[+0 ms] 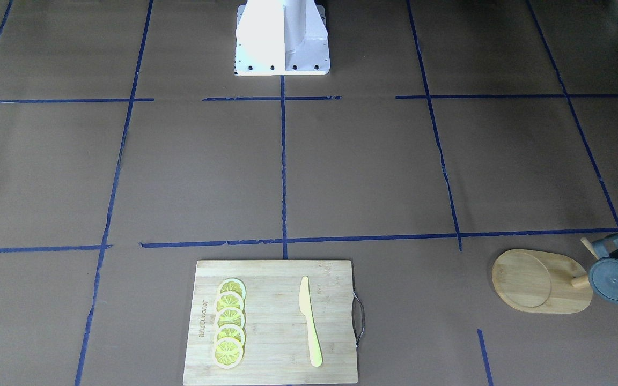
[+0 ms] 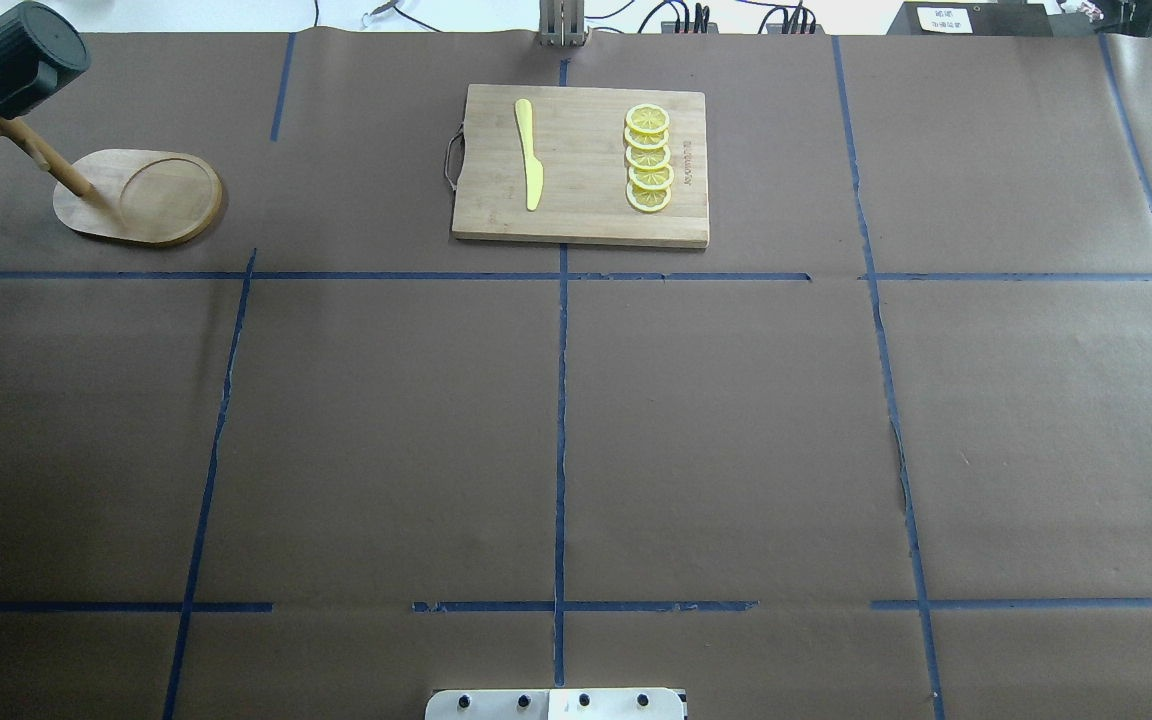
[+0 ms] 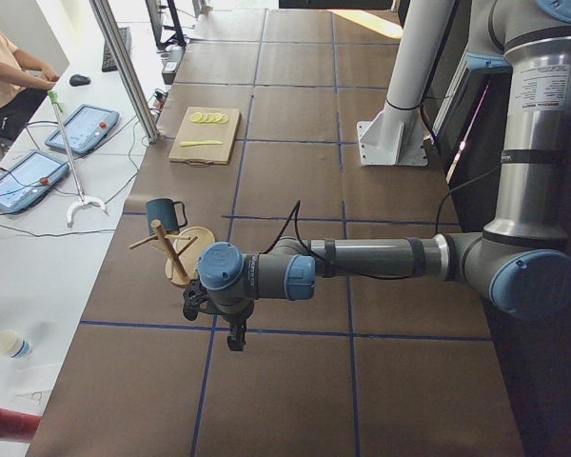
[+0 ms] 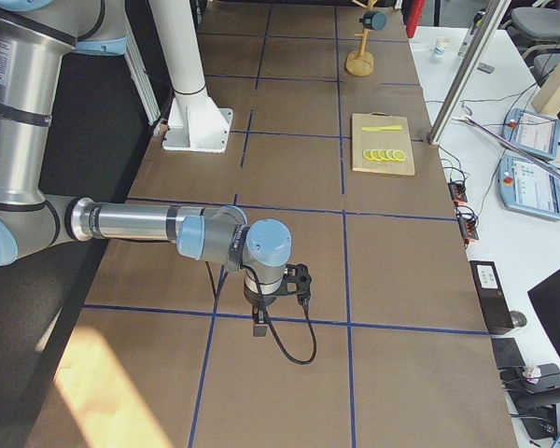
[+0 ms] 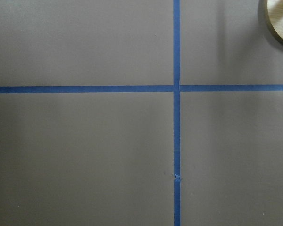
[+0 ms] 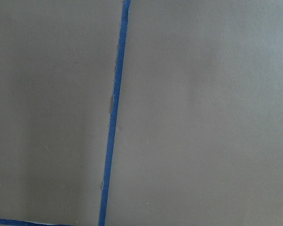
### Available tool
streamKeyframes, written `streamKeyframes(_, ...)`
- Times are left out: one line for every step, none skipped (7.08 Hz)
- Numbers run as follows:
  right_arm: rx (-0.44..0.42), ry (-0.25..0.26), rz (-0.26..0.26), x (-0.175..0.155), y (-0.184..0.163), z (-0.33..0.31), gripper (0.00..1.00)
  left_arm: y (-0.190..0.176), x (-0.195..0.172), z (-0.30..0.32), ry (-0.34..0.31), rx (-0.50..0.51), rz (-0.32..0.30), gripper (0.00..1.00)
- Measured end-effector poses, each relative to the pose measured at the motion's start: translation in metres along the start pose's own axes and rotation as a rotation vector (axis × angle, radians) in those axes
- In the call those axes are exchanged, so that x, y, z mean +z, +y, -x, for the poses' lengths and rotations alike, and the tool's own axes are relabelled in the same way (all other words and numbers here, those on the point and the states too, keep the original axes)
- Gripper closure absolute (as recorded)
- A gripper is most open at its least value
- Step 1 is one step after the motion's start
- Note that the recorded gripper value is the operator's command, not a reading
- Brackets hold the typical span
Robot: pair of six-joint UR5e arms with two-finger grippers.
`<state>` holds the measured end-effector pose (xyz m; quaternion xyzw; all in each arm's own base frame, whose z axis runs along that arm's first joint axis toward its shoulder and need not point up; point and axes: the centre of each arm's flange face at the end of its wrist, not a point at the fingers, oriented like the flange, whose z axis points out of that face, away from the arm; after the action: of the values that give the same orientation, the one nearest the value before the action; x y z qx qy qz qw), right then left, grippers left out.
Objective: Hang cup on storage rack
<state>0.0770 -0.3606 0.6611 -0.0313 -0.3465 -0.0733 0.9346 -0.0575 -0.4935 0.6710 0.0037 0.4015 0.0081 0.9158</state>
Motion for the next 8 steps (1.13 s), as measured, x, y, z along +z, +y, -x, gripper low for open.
streamKeyframes(0.005, -0.001, 0.003, 0.0016, 0.0005, -0.0012, 0.0, 0.0011, 0.0001, -0.0011, -0.001, 0.003, 0.0, 0.0)
streamKeyframes(0.008, -0.002, 0.004, 0.0022, 0.0007, -0.0017, 0.0, 0.0013, 0.0004, -0.0019, -0.001, 0.005, 0.0, 0.0)
streamKeyframes(0.009, -0.002, 0.005, 0.0027, 0.0013, -0.002, 0.0, 0.0016, 0.0008, -0.002, -0.001, 0.005, 0.001, 0.0)
streamKeyframes(0.01, -0.002, 0.007, 0.0034, 0.002, -0.0023, 0.0, 0.0016, 0.0011, -0.0023, -0.001, 0.006, 0.002, 0.0)
streamKeyframes(0.01, -0.003, 0.008, 0.0038, 0.0026, -0.0025, 0.0, 0.0013, 0.0013, -0.0025, -0.001, 0.007, 0.002, 0.0)
streamKeyframes(0.011, -0.003, 0.009, 0.0044, 0.0032, -0.0029, 0.0, 0.0014, 0.0016, -0.0024, -0.002, 0.008, 0.003, 0.0)
streamKeyframes(0.013, -0.003, 0.01, 0.0047, 0.0035, -0.0031, 0.0, 0.0015, 0.0017, -0.0023, -0.002, 0.008, 0.003, 0.0)
streamKeyframes(0.014, -0.003, 0.01, 0.0049, 0.004, -0.0031, 0.0, 0.0017, 0.0018, -0.0023, -0.002, 0.008, 0.003, 0.0)
